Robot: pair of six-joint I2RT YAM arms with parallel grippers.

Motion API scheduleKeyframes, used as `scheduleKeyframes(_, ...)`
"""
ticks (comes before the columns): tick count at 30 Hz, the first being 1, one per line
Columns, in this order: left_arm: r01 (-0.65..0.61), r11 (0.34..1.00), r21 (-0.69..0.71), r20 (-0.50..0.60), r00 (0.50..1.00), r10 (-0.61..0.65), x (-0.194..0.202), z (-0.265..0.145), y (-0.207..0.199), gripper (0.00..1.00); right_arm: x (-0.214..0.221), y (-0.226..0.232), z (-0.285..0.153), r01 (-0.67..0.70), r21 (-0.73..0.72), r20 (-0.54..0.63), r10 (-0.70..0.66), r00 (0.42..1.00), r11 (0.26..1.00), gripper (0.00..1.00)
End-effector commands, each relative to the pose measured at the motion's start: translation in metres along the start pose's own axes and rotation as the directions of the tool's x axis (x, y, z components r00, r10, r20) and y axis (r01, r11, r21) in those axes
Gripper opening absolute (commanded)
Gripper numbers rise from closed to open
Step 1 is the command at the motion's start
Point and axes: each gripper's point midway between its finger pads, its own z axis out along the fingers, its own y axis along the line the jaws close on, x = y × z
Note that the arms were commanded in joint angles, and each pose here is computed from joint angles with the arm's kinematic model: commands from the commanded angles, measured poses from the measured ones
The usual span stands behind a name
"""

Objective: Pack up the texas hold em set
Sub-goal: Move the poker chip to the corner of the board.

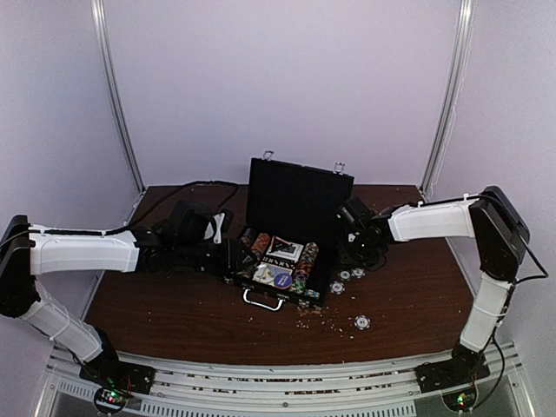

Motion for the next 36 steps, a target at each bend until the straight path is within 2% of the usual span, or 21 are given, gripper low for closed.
scheduleKeyframes(1,-0.001,1.000,0.014,0.019,1.000,0.001,-0.007,-0.003,-0.004,0.61,-0.006,-0.015,0.010,0.005,0.100,0.022,-0.007,1.000,0.995,0.44)
scheduleKeyframes(9,0.003,1.000,0.019,0.006,1.000,-0.003,-0.001,-0.004,-0.001,0.61,0.007,-0.013,0.027,0.018,0.079,-0.015,-0.017,1.000,0.997,0.52)
scheduleKeyframes(14,0.011,1.000,0.020,0.004,1.000,-0.011,0.003,-0.004,0.002,0.61,0.037,-0.015,0.040,0.027,0.048,-0.100,-0.022,0.995,0.999,0.54)
scheduleKeyframes(18,0.016,1.000,0.026,0.006,1.000,-0.017,0.004,-0.003,0.002,0.61,0.070,-0.020,0.039,0.012,0.011,-0.178,-0.010,0.984,1.000,0.53)
scheduleKeyframes(23,0.019,0.999,0.031,0.005,1.000,-0.019,0.005,-0.002,0.002,0.61,0.103,-0.027,0.025,0.030,-0.007,-0.223,-0.031,0.974,1.000,0.51)
scheduleKeyframes(36,0.017,0.999,0.033,-0.033,0.999,-0.016,0.015,0.005,0.006,0.61,0.202,-0.007,-0.008,0.248,-0.072,-0.348,-0.257,0.901,0.966,0.43)
